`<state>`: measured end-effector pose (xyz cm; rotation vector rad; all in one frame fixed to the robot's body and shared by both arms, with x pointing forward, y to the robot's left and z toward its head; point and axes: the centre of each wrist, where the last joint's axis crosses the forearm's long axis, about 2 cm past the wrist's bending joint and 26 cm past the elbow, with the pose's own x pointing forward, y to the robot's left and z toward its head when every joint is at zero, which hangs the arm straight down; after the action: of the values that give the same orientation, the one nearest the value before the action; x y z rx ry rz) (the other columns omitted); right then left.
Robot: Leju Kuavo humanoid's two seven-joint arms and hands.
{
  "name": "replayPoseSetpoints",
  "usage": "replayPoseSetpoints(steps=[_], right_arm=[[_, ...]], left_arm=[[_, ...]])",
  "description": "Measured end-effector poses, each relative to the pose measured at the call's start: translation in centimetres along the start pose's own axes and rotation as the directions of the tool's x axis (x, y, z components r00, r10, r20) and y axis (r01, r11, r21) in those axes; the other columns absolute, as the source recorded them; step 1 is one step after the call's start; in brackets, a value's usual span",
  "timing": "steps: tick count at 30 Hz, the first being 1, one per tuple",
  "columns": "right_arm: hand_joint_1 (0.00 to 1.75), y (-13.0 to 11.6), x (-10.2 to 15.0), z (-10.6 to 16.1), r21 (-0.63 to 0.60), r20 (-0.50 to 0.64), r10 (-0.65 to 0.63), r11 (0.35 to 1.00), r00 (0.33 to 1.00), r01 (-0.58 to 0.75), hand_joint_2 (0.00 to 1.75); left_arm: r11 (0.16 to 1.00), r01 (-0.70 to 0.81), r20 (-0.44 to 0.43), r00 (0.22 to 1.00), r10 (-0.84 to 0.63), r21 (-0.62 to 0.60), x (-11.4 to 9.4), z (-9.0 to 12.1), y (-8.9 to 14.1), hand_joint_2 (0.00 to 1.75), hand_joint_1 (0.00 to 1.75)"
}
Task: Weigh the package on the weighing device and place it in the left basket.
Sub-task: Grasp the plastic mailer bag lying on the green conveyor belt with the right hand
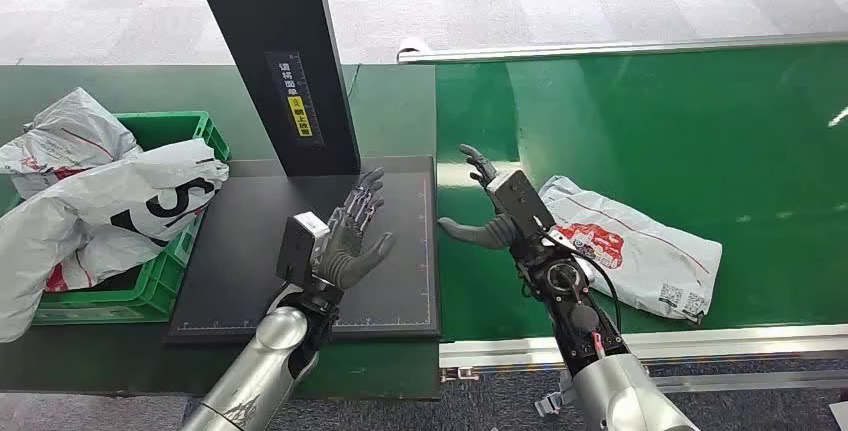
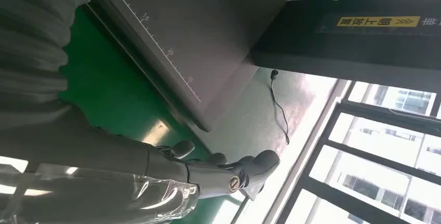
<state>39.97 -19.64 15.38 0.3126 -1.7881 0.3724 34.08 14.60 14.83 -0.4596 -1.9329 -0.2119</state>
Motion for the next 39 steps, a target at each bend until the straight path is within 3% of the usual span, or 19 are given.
replayPoseSetpoints(steps=[4, 7, 11, 15, 18, 32, 39], right_arm=[[0.0, -0.1, -0.2, 0.3, 0.012, -0.03, 0.02, 1.0, 0.999, -0.02, 1.75], [0.0, -0.5, -0.2, 0.3, -0.004, -0.09, 0.161, 0.987, 0.983, -0.162, 1.75], [0.0, -0.9, 0.3, -0.1, -0.022, -0.201, 0.464, 0.878, 0.863, -0.477, 1.75], [0.0, -1.3, 0.8, -0.5, 0.004, -0.282, 0.608, 0.774, 0.742, -0.633, 1.75], [0.0, -1.5, 0.7, -0.5, 0.018, -0.305, 0.642, 0.743, 0.704, -0.67, 1.75], [0.0, -1.8, 0.6, -0.3, 0.034, -0.321, 0.675, 0.71, 0.665, -0.704, 1.75], [0.0, -2.2, 0.2, 0.0, 0.148, -0.44, 0.775, 0.56, 0.453, -0.815, 1.75]], left_arm=[[0.993, 0.06, -0.006, 0.998, -0.06, 0.099, -0.4, 0.6, 0.0, 1.75, 0.0], [0.972, 0.143, -0.013, 0.99, -0.143, 0.184, -0.7, 1.2, 0.3, 1.75, 0.0], [0.936, 0.229, -0.01, 0.972, -0.235, 0.266, -0.5, 2.5, 0.8, 1.75, 0.0], [0.902, 0.277, 0.006, 0.955, -0.296, 0.332, 0.1, 3.2, 1.1, 1.75, 0.0], [0.89, 0.282, 0.014, 0.951, -0.308, 0.359, 0.4, 3.6, 1.3, 1.75, 0.0], [0.879, 0.275, 0.029, 0.95, -0.31, 0.389, 0.8, 3.9, 1.4, 1.75, 0.0], [0.866, 0.276, 0.034, 0.947, -0.319, 0.417, 1.1, 4.4, 1.3, 1.75, 0.0]])
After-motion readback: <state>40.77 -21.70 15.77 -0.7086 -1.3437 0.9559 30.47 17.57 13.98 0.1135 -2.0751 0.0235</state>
